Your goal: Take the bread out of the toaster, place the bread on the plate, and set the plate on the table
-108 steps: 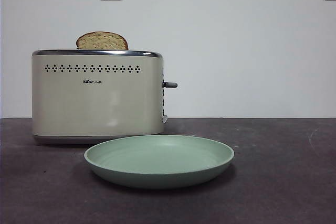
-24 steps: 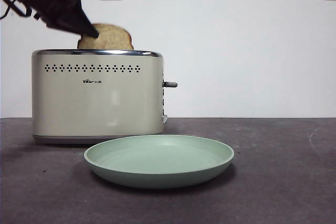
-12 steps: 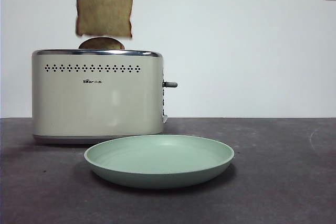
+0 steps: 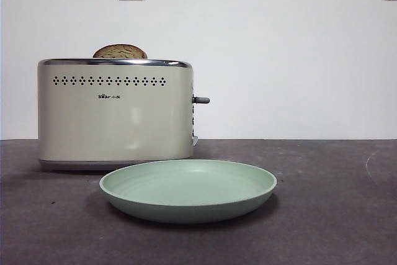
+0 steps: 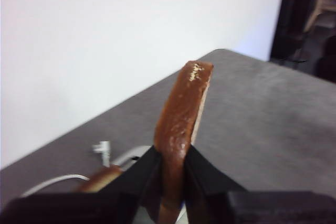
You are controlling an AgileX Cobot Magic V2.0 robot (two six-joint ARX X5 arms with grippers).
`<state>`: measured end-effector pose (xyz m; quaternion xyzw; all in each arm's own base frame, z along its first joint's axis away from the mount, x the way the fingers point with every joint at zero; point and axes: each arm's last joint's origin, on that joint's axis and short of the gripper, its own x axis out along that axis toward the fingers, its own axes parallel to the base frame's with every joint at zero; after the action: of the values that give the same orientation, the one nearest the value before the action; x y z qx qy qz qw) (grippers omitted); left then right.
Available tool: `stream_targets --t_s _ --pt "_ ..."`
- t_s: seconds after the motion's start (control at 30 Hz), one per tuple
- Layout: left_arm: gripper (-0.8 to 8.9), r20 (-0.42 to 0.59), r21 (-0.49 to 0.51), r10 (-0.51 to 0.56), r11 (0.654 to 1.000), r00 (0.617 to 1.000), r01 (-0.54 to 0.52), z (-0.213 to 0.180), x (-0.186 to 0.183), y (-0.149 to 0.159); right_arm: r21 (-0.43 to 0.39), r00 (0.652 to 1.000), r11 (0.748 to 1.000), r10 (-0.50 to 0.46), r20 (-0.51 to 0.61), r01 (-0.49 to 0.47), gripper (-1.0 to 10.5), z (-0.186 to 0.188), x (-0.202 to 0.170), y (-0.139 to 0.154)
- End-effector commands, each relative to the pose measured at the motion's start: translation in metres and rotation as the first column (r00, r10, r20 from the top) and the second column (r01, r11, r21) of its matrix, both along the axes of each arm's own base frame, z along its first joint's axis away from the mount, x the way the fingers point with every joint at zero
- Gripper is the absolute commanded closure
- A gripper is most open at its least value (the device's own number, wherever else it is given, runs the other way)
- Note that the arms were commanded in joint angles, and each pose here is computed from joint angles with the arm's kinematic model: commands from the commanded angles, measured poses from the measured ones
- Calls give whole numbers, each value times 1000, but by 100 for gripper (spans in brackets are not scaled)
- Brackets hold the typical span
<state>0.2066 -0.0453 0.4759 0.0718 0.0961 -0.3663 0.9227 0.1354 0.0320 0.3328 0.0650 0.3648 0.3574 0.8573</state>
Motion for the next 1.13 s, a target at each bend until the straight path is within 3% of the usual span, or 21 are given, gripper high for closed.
stream_targets --t_s 0.03,0.27,0.53,0.83,1.0,1.13 --pt "819 -38 -17 -31 999 999 30 5 -32 1 -1 1000 1000 0 0 0 257 -2 12 1" --pt "819 -101 -2 -82 997 991 82 5 -92 2 -10 997 1000 19 -80 -20 258 -19 46 9" --pt "819 -124 31 -39 999 991 43 -2 -139 13 -61 980 992 103 -170 -115 259 -51 84 45" --pt "819 -240 36 -38 998 970 48 -54 -153 16 -178 945 967 120 -304 -180 259 -108 116 93" --pt "819 -307 39 -39 998 951 53 -83 -152 16 -188 922 963 114 -370 -194 355 -136 128 106" --pt "819 -356 42 -32 998 934 51 -98 -149 15 -190 911 962 107 -399 -196 354 -155 136 114"
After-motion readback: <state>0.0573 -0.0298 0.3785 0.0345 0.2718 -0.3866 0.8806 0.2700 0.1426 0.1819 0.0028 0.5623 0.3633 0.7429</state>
